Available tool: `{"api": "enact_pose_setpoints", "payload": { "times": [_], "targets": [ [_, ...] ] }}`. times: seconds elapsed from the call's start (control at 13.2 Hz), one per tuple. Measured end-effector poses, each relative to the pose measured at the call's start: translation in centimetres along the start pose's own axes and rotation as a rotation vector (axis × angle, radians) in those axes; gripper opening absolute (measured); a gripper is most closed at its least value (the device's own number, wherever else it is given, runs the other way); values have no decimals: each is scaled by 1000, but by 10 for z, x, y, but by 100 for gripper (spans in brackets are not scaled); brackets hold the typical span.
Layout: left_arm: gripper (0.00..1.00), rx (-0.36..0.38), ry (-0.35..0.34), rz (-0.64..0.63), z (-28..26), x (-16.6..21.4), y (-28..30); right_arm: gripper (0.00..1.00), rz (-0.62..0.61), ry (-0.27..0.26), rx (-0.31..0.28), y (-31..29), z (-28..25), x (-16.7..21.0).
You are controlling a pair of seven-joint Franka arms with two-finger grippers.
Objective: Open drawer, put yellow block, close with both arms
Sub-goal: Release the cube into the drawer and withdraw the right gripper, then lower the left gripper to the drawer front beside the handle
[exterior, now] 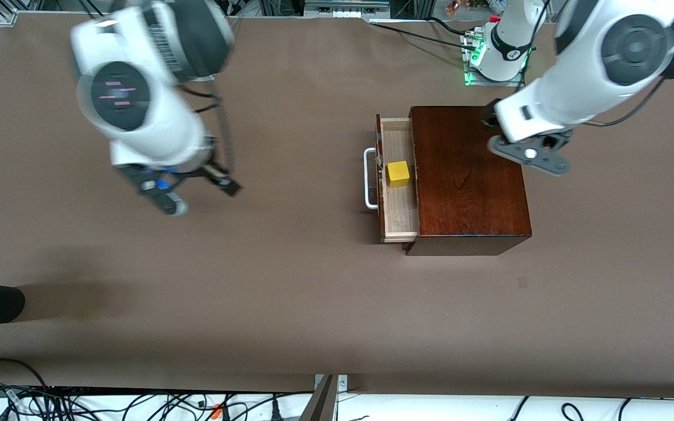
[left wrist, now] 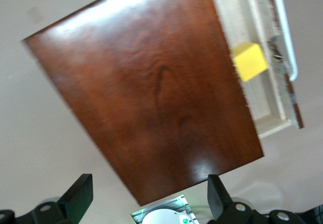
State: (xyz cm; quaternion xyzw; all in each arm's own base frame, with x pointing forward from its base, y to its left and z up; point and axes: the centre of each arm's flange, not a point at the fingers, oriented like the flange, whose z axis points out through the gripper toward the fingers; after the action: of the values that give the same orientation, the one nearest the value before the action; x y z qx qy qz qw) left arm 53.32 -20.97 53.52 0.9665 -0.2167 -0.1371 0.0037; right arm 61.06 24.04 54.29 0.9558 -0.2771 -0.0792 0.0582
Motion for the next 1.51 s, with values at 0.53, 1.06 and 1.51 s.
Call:
{"api": "enact_pose_setpoints", "payload": {
  "times": [0.53,1.06,1.51],
  "targets": [
    [100,-104,53,306,18,56,99,100,-402,-8,72,210,14,117],
    [100,-145,195,711,88,112,204,100,-504,70,60,232,6,105],
    [100,85,194,1002,148,133,242,100,-492,105,88,240,-6,78]
  ]
}}
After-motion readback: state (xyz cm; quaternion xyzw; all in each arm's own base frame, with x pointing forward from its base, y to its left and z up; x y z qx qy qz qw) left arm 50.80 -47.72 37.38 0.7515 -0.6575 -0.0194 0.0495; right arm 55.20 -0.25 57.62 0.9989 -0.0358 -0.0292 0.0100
